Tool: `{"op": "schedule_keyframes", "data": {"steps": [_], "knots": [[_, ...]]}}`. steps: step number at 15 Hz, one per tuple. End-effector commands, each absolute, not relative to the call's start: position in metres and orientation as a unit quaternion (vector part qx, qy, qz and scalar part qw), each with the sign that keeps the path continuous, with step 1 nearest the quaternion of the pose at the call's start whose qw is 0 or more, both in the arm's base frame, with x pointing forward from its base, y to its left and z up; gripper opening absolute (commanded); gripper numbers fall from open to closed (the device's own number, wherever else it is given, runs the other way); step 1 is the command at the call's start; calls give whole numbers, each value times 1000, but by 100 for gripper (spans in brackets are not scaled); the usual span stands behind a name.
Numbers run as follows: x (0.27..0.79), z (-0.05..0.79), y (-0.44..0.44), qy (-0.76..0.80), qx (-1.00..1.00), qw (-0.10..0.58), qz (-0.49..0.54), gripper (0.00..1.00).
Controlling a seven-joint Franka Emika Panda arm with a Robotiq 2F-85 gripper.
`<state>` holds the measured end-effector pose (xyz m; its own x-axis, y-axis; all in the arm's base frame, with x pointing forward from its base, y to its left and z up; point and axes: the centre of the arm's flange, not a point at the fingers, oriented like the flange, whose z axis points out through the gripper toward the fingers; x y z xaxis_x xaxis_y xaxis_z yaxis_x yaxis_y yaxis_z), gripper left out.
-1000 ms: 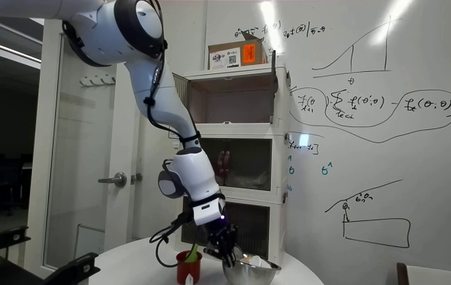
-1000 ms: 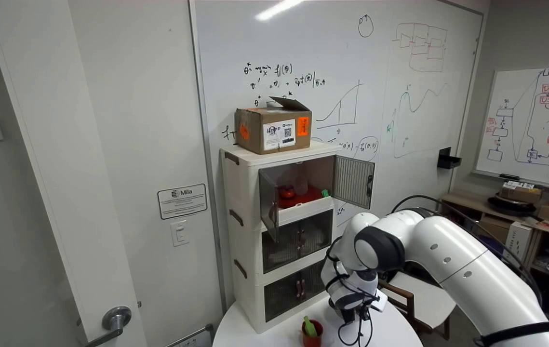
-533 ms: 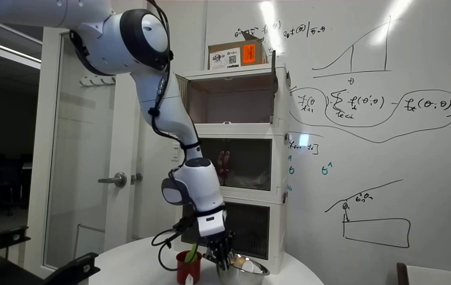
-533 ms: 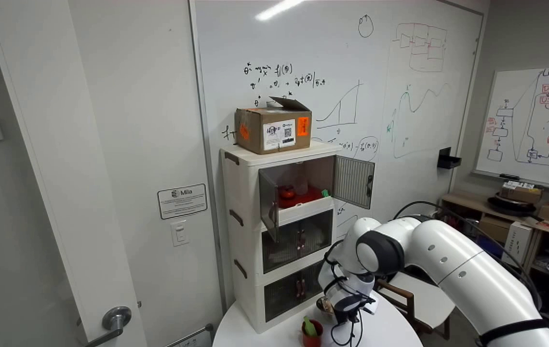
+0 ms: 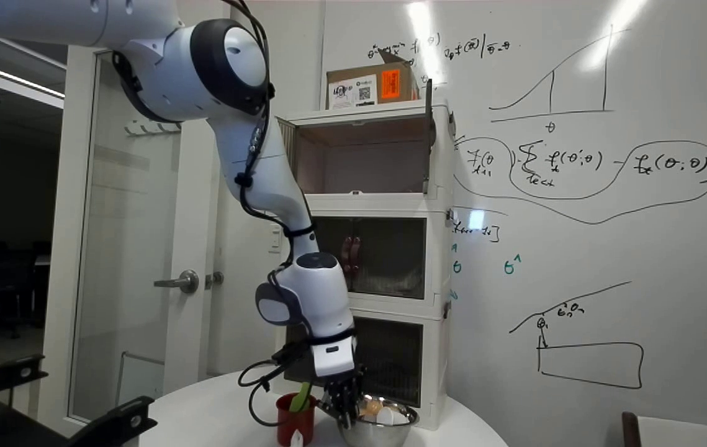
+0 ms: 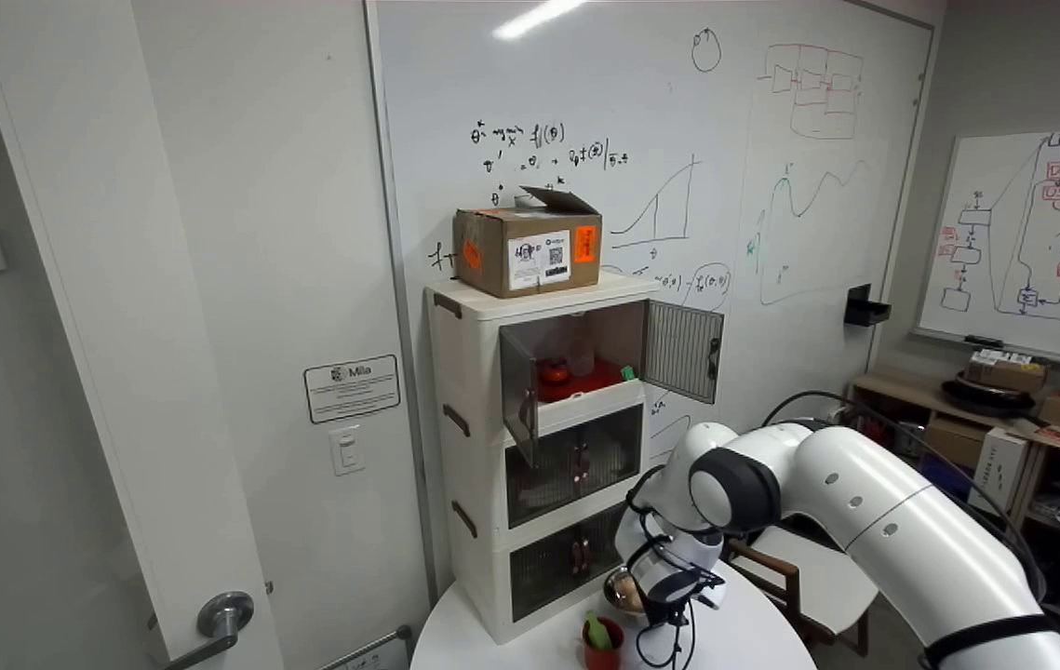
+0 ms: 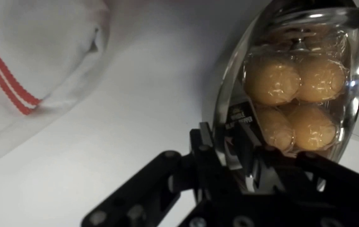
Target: Remove the silver bowl from the top cabinet and put it on the table
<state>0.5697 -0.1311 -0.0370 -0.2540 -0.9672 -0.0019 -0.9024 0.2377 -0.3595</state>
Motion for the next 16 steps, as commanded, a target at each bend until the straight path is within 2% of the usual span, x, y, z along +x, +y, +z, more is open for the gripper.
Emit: {"op": "schedule_keyframes", "data": {"steps": [1,4,7,16], "knots": [[577,-35,-132,772,-611,130,-119,57],[574,-18,-130,761,-620,151,-113,81],[568,23,-134,745,-642,147,-109,99],[588,198,-95,571,-790,222,-38,100]]}}
